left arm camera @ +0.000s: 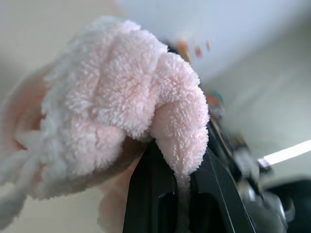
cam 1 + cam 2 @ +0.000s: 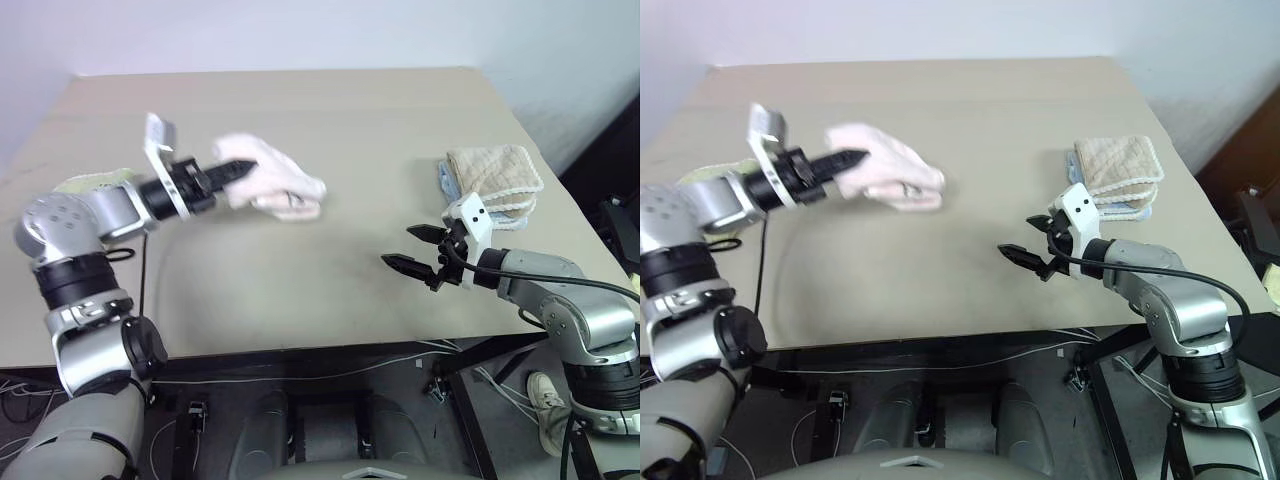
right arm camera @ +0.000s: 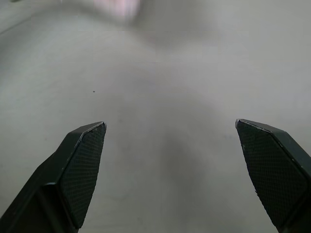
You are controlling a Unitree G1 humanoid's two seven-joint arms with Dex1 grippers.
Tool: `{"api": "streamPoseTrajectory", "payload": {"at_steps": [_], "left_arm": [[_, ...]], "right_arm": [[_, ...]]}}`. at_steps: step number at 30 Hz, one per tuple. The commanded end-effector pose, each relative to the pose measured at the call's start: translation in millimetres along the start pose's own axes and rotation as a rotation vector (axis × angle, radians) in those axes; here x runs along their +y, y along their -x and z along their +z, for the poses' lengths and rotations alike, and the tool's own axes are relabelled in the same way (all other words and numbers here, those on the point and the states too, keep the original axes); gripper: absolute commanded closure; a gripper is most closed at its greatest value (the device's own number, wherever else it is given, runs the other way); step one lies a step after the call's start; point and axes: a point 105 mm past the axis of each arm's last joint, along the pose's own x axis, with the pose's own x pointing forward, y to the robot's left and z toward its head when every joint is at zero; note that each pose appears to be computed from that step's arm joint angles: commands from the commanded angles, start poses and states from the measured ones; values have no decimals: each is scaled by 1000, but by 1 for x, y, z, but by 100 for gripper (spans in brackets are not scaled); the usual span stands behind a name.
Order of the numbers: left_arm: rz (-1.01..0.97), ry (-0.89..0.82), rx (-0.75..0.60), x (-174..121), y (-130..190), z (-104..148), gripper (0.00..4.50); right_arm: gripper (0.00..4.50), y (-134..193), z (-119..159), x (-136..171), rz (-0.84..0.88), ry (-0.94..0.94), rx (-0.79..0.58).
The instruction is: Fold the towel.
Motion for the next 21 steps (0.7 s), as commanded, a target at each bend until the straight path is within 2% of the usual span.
{"api": "streamPoseTrajectory", "payload": {"at_steps": [1,4,10,21], "left_arm": [[94,-56,-163,5,27,40,447],[245,-106,-239,24,56,60,447],[411,-173,-443,40,115,100,447],[574,-170,-636,76,191,117,447]], "right_arm": [[0,-3,10,1,16,35,-36],[0,-8,8,2,29,44,-26],[0,-13,10,4,64,47,-27],[0,-21,17,1,109,80,-10]]}}
